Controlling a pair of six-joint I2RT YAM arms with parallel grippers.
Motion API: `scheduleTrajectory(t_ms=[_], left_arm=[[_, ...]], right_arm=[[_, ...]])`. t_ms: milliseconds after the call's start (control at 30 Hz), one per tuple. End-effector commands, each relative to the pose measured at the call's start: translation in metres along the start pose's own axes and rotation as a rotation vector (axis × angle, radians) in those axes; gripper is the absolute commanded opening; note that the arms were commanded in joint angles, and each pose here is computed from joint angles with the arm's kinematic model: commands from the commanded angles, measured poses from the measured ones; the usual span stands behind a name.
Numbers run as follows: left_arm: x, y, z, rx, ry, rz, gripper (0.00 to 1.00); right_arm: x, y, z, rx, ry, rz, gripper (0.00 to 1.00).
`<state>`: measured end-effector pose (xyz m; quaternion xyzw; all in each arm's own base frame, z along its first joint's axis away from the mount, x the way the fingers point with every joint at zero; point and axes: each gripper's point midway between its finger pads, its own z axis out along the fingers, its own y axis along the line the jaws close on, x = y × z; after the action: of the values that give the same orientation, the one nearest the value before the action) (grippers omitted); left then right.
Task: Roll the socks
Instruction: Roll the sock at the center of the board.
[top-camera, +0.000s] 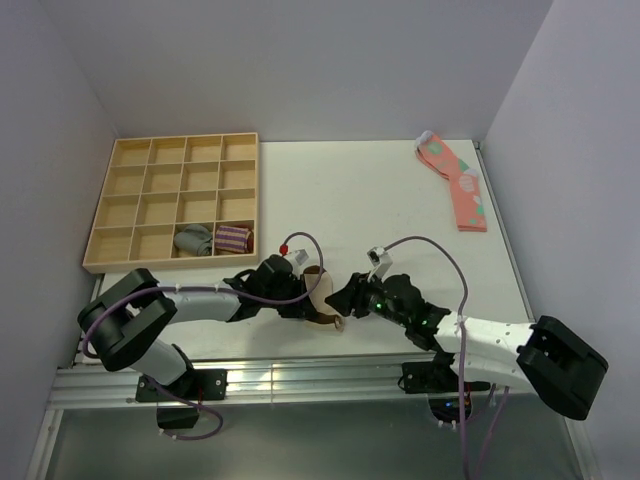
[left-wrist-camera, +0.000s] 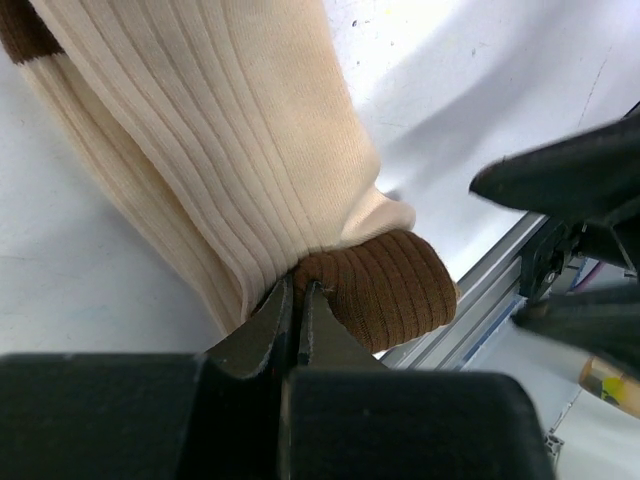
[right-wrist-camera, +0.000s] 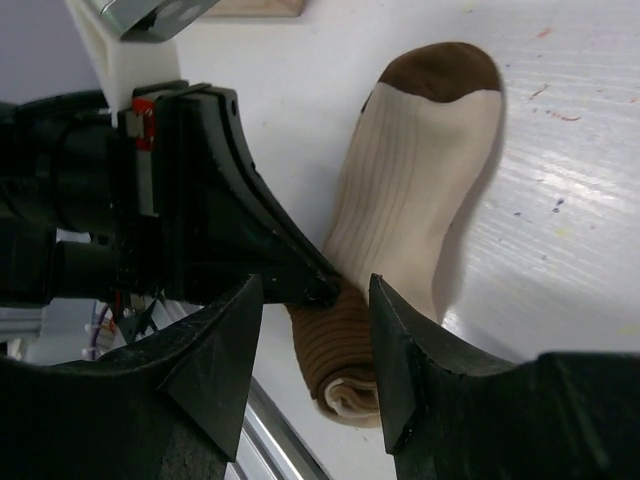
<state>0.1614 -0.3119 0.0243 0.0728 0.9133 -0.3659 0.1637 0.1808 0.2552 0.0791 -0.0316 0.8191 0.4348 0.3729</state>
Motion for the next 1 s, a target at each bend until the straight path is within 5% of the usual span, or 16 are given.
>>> scheduleTrajectory(t_ms=[0, 967], left_arm=[[0.044, 0.062, -0.004, -0.217, 0.149, 0.000, 0.00], [0.046, 0.059, 0.001, -0.188, 0.172, -0.019, 0.00]], right_arm=[[-0.006, 0.009, 0.000, -0.017, -0.062, -0.067, 0.54], [0.050, -0.009, -0.008, 0.056, 0.034, -0.124, 0.53]])
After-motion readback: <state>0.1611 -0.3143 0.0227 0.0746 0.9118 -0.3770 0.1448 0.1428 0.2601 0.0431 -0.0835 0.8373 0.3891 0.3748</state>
